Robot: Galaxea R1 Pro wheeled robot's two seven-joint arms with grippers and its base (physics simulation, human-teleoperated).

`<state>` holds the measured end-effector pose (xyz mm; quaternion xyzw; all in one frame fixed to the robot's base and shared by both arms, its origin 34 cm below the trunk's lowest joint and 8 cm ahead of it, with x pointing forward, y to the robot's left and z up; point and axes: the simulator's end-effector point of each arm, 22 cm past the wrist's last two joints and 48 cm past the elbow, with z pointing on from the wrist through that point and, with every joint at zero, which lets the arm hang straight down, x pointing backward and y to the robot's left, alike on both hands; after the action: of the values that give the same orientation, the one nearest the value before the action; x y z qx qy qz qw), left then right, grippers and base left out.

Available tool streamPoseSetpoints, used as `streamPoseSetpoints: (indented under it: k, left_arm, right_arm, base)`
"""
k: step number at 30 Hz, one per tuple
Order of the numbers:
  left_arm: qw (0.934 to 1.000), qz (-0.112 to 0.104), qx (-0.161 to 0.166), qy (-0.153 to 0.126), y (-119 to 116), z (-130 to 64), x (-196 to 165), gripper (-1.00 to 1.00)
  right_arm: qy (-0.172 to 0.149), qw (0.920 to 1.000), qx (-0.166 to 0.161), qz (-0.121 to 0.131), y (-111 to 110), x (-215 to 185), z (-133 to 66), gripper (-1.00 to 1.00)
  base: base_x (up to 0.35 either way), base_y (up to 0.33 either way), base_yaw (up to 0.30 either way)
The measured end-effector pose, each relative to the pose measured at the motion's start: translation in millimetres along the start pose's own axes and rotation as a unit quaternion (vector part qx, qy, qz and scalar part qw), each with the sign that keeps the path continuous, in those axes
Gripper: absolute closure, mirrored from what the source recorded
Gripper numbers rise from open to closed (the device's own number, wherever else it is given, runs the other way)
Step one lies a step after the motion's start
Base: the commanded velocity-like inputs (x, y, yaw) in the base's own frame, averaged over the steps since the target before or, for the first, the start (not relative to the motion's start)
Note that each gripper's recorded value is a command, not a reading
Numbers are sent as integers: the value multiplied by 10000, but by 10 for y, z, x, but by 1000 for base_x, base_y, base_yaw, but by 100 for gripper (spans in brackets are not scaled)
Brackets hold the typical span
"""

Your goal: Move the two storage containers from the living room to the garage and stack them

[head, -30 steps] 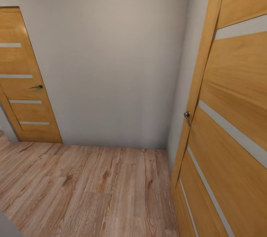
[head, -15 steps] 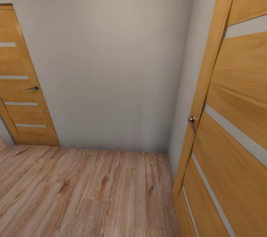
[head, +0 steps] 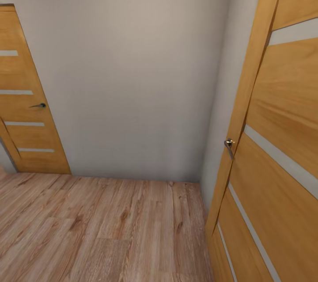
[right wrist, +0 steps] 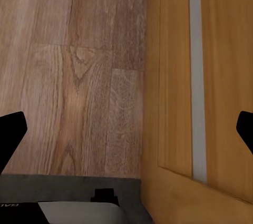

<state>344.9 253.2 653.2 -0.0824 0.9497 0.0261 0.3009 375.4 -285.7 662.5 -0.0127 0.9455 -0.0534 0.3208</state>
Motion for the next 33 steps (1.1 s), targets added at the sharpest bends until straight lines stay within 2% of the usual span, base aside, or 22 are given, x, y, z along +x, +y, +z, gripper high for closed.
streamPoseSetpoints:
  k: [10,28,33]
  left_arm:
    - [10000,2,1,-2,0,-1,0,-100]
    - [10000,2,8,1,-11,0,1,-100]
    - [10000,3,9,-1,-12,-3,1,-100]
  right_arm:
    - [-1,10000,0,0,0,0,-1,-100]
    - [0,10000,-3,-3,1,0,1,-100]
    - [-2,10000,-4,0,2,0,-2,-100]
  base:
    - [255,0,0]
    - [11,0,0]
    - [164,0,0]
